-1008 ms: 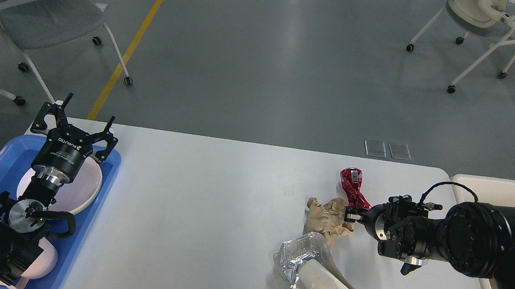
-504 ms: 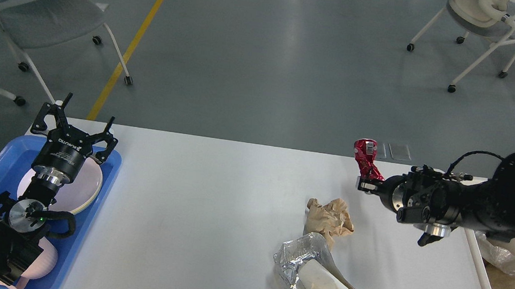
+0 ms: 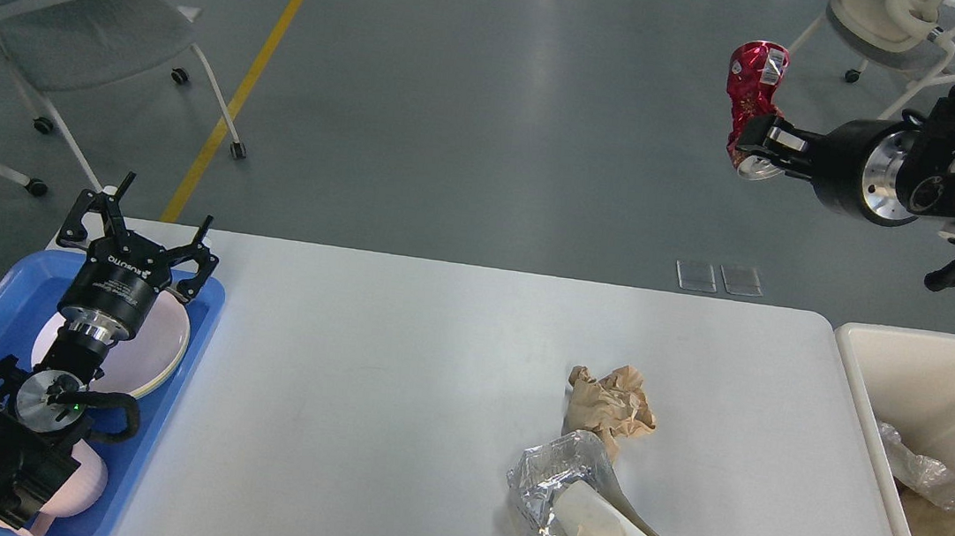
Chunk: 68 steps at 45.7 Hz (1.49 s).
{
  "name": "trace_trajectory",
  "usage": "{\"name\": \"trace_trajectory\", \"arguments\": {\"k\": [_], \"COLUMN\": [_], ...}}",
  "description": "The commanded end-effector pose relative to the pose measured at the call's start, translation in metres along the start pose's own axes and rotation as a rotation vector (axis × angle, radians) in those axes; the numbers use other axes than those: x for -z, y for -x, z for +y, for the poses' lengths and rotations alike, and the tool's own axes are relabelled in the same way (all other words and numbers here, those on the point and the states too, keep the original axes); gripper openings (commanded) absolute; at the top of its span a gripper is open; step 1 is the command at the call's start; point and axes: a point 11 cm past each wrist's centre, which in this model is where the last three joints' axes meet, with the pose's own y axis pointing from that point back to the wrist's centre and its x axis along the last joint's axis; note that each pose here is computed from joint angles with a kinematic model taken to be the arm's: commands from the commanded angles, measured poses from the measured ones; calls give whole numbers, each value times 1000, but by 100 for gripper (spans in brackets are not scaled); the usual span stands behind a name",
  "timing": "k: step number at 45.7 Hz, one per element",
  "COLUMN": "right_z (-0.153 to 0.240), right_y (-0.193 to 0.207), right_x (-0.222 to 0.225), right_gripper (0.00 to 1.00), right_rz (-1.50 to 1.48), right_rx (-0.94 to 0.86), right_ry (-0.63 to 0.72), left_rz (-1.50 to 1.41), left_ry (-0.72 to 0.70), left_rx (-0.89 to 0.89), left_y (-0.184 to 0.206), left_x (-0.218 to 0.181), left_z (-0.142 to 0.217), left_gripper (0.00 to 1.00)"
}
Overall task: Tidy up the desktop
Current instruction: 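Lift the red can with the right gripper and drop it into the bin, then reach the right gripper to the crumpled tan paper and grasp it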
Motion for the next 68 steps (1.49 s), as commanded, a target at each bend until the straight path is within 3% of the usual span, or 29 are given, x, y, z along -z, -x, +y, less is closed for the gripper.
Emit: {"name": "trace_trajectory", "arguments": {"k": [1, 8, 15, 17, 19, 24, 30, 37, 41, 49, 59, 68], "right_z": [-5, 6, 22, 27, 31, 32, 34, 30, 18, -11, -39, -22], "right_y": [10, 51, 110, 129, 147, 179, 217, 219, 213, 157, 72, 57], "right_x": [-92, -212, -296, -315, -331, -358, -372, -368, -355, -301, -138, 10], "right_gripper": [45, 45, 45, 47, 56, 100, 100, 100, 100, 100, 100, 100], "right_rz": [-110, -188, -149, -128, -112, -104, -144, -163, -165, -216, -117, 113], "right_rx": [-41, -48, -28, -9, 16, 28, 53, 53, 45, 4, 139, 446], "right_ry": [167, 399, 583, 627, 663, 710, 732, 722, 688, 563, 272, 79], "left_rz": [0, 0, 1, 0, 0, 0, 1, 0, 0, 0, 0, 0], "left_ry": [0, 0, 1, 0, 0, 0, 1, 0, 0, 0, 0, 0], "left_rx": [0, 0, 0, 0, 0, 0, 0, 0, 0, 0, 0, 0], "left_y": [0, 0, 0, 0, 0, 0, 0, 0, 0, 0, 0, 0], "left_x": [0, 0, 0, 0, 0, 0, 0, 0, 0, 0, 0, 0], "left_z": [0, 0, 0, 0, 0, 0, 0, 0, 0, 0, 0, 0], "left_gripper": [96, 96, 96, 96, 96, 96, 96, 96, 96, 96, 96, 96]}}
